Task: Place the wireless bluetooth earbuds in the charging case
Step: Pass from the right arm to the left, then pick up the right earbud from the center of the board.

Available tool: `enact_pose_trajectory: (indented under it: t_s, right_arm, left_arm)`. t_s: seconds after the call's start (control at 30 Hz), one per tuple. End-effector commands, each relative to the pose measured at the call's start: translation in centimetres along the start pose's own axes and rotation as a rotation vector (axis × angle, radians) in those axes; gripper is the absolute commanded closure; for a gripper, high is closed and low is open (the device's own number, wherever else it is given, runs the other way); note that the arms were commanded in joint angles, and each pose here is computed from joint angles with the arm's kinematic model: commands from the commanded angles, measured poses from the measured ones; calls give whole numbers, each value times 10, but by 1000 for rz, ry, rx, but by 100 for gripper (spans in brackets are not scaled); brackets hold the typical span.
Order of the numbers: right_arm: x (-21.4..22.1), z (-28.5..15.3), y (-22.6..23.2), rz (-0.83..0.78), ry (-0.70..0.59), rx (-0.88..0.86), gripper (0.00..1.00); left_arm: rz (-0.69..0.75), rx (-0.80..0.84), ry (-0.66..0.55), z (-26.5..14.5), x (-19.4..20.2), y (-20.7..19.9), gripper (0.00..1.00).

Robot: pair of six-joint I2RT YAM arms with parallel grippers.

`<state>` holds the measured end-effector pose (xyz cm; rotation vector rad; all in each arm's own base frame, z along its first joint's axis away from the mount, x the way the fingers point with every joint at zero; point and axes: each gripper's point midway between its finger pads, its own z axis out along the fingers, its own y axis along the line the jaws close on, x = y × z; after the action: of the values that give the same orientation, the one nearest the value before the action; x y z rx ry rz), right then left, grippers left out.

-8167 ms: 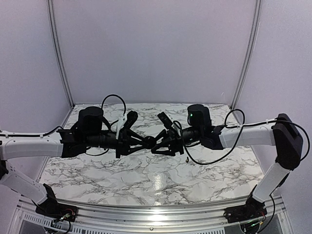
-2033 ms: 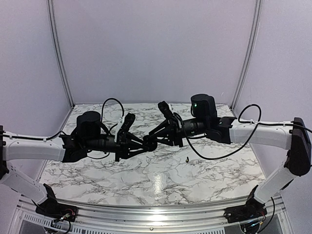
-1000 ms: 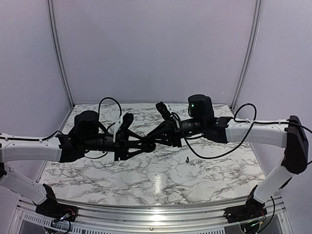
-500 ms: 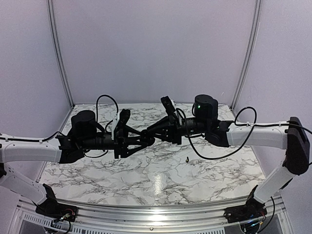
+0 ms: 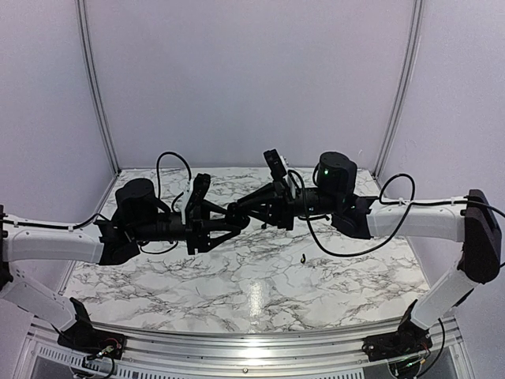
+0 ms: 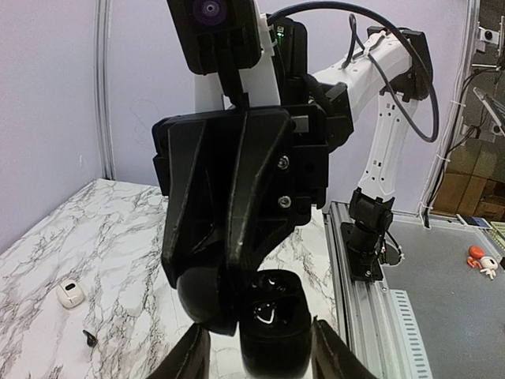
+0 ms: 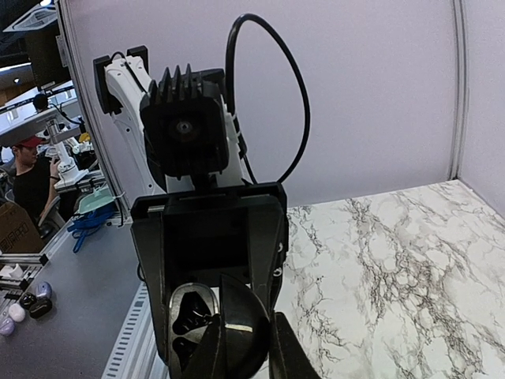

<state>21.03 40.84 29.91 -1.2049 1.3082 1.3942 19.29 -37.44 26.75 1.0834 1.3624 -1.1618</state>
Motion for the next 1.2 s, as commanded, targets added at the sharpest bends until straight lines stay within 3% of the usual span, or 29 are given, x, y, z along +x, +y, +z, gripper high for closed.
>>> enact_pose_trajectory:
  t_s: [0.0, 0.37, 0.4, 0.47, 0.57, 0.8, 0.93, 1.0, 1.17]
  right_arm:
    - [-11, 1, 2, -12, -32, 2, 100]
    - [-8, 3, 0, -1, -27, 5, 100]
    - [-8, 3, -1, 3, -26, 8, 93]
    - [-7, 2, -2, 6, -24, 12, 69]
    - [-9, -2, -5, 9, -30, 21, 48]
    - [-28, -35, -15, 2, -74, 75, 26]
    - [-30, -69, -33, 12, -79, 198, 14]
    - [-25, -86, -44, 25, -72, 291, 3]
    - [-10, -129, -75, 115, -58, 560, 1]
  left_arm:
    - [14, 1, -33, 0, -8, 1, 57]
    - [20, 5, -40, -1, -9, -1, 82]
    - [21, 5, -40, -1, -9, -1, 85]
    - [20, 2, -39, -2, -9, -1, 88]
    - [12, -4, -29, -3, -2, 0, 91]
    - [18, -33, 3, -9, 17, 2, 92]
    - [27, -46, 18, -14, 26, 2, 92]
    - [22, -40, 27, -15, 31, 0, 92]
    - [11, -30, 46, -15, 40, -1, 92]
